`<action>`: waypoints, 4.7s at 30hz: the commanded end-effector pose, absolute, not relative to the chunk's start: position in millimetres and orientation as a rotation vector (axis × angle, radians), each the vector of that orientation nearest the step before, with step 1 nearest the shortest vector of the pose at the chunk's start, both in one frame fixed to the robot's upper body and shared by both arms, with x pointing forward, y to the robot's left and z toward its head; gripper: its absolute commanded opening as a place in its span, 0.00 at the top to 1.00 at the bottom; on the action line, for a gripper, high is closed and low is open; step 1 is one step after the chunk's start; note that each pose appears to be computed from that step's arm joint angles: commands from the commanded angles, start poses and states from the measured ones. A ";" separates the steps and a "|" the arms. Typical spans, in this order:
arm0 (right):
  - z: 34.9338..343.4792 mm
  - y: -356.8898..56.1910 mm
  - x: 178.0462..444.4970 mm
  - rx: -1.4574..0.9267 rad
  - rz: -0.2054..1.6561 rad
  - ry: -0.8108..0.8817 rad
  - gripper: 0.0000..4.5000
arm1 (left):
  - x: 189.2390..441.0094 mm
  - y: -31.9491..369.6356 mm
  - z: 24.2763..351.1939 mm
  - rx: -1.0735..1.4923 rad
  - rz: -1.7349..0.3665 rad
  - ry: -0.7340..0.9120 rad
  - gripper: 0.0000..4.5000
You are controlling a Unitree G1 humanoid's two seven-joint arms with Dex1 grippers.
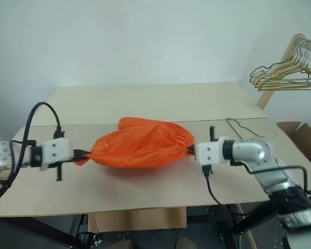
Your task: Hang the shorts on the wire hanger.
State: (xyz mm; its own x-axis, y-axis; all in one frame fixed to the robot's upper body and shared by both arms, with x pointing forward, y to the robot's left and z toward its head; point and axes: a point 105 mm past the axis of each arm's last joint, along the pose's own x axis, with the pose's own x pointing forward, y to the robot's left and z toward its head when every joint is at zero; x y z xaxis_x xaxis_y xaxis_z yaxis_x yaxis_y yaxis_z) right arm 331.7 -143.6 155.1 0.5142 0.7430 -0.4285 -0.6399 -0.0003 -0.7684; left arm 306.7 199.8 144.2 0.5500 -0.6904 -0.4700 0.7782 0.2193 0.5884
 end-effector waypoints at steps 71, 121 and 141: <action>157.2 -272.1 338.4 -0.951 0.894 0.222 0.01 | 204.2 219.1 152.1 0.762 -1.133 0.385 0.01; 64.0 -343.1 372.4 -0.108 0.135 0.791 0.01 | 219.0 137.0 201.1 0.340 -1.310 0.031 0.01; 48.6 -353.0 360.0 -0.141 0.070 0.882 0.91 | 225.2 135.4 195.8 0.379 -1.297 0.014 0.00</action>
